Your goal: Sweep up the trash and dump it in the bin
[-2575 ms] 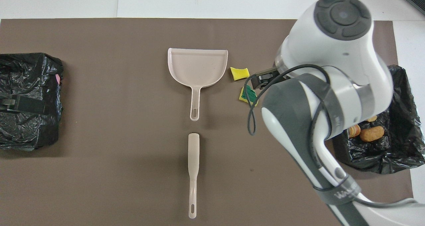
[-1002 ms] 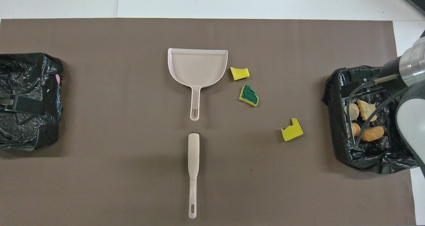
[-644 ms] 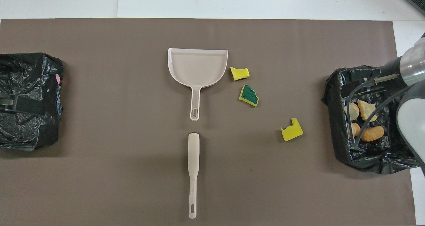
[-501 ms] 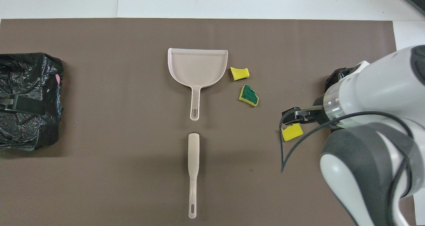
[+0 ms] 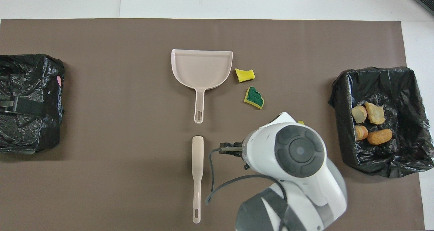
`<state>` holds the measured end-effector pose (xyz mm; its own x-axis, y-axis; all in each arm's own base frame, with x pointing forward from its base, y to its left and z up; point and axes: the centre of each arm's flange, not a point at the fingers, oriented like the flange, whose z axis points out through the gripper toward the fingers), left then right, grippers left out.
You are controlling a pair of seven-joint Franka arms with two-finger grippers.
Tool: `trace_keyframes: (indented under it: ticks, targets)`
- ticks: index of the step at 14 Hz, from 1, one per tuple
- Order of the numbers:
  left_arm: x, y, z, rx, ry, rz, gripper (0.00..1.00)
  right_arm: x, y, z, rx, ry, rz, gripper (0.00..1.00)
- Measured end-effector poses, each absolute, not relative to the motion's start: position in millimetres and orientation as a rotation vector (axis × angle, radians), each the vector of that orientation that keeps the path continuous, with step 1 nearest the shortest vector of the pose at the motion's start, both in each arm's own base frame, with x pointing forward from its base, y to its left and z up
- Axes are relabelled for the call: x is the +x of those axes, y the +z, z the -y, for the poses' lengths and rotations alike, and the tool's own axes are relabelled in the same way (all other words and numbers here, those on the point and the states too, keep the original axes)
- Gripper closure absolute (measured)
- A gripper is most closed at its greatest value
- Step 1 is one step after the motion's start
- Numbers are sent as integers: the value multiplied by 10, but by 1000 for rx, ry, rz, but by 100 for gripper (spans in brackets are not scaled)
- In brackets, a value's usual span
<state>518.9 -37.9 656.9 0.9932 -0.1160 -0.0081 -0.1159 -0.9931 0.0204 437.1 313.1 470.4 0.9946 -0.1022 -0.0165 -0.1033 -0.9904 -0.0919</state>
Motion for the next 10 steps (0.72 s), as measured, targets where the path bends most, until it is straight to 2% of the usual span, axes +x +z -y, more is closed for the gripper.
trace_keyframes:
  ticks: [5, 7, 10]
  targets:
    - [5193, 6552, 667, 3099, 11, 251, 0, 3795, 4267, -3746, -3029, -1, -142, 0]
    - [5291, 6410, 1166, 3073, 107, 247, 0, 3538, 4087, -4007, -3033, 9, -91, 0]
    - [5520, 5793, 2309, 3013, 213, 161, 0, 3294, 3765, -4288, -3061, -10, -20, 0]
